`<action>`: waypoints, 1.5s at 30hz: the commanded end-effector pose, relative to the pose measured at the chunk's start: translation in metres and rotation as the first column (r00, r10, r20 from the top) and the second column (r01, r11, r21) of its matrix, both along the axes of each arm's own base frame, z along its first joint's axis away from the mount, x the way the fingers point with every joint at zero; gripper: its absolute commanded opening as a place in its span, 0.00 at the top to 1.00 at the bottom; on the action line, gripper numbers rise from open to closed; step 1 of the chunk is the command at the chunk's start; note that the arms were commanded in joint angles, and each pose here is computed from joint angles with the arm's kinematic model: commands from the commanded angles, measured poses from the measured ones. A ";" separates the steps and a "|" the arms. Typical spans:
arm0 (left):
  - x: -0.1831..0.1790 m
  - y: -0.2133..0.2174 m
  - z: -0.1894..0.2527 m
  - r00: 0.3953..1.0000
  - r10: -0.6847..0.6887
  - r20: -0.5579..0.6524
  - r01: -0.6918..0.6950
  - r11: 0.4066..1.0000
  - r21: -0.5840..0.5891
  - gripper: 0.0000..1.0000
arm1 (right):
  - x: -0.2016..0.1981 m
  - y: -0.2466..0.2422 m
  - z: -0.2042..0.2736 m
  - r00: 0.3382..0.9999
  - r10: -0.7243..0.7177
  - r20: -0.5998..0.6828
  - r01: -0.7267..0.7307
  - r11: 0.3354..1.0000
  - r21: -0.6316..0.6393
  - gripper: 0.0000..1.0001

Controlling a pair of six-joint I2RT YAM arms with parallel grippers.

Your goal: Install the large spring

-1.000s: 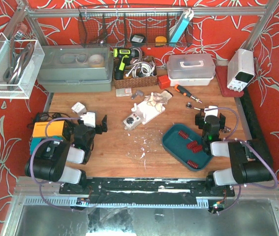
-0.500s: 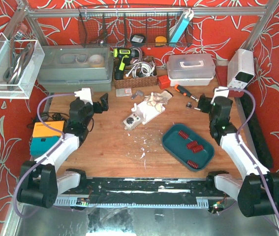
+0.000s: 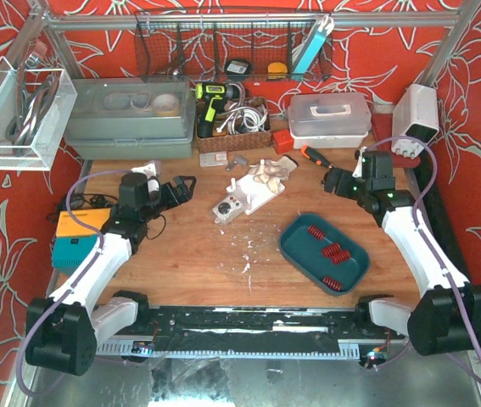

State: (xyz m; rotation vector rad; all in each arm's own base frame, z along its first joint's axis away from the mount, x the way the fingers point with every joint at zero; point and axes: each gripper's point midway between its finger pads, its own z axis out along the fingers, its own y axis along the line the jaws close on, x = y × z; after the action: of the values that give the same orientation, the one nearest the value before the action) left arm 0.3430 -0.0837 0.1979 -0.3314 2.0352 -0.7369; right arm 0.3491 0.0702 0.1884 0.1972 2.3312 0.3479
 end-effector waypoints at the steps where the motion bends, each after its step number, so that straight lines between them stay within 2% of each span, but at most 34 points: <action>1: -0.015 -0.018 -0.012 0.997 -0.071 -0.041 0.070 0.997 -0.019 0.03 | -0.026 0.028 0.008 0.996 0.094 0.002 -0.094 0.992 0.089 0.01; 6: -0.018 -0.031 -0.022 0.997 -0.051 -0.052 0.058 0.989 0.138 0.10 | -0.053 0.067 0.012 0.959 0.281 0.040 -0.281 0.960 -0.006 0.01; 12: -0.024 -0.071 -0.018 0.977 -0.212 -0.002 0.205 0.945 0.254 0.17 | -0.081 0.123 0.010 0.858 0.503 0.104 -0.498 0.864 -0.074 0.02; 15: -0.023 -0.081 -0.019 0.960 -0.280 0.006 0.263 0.909 0.324 0.24 | -0.087 0.139 0.008 0.822 0.551 0.144 -0.539 0.834 -0.118 0.02; 20: -0.019 -0.091 -0.030 0.925 -0.380 0.027 0.332 0.839 0.430 0.24 | -0.089 0.145 0.003 0.805 0.557 0.204 -0.535 0.831 -0.155 0.01; 25: -0.013 -0.100 -0.049 0.887 -0.461 0.021 0.378 0.753 0.539 0.15 | -0.086 0.130 0.003 0.832 0.482 0.274 -0.455 0.876 -0.160 0.01; 29: -0.004 -0.105 -0.073 0.868 -0.496 -0.034 0.416 0.687 0.596 0.08 | -0.084 0.113 0.006 0.854 0.421 0.305 -0.381 0.906 -0.184 0.01; 35: 0.000 -0.115 -0.112 0.823 -0.548 -0.148 0.508 0.594 0.624 0.04 | -0.084 0.105 0.007 0.859 0.387 0.335 -0.343 0.921 -0.185 0.01; 45: 0.011 -0.119 -0.130 0.811 -0.556 -0.183 0.522 0.546 0.655 0.05 | -0.083 0.105 0.006 0.859 0.385 0.337 -0.338 0.922 -0.190 0.01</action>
State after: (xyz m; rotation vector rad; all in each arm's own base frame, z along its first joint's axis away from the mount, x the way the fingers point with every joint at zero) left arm 0.3430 -0.1966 0.0650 0.7457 2.2539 -0.2988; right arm 0.2644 0.1784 0.1970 -0.3791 2.0006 0.4003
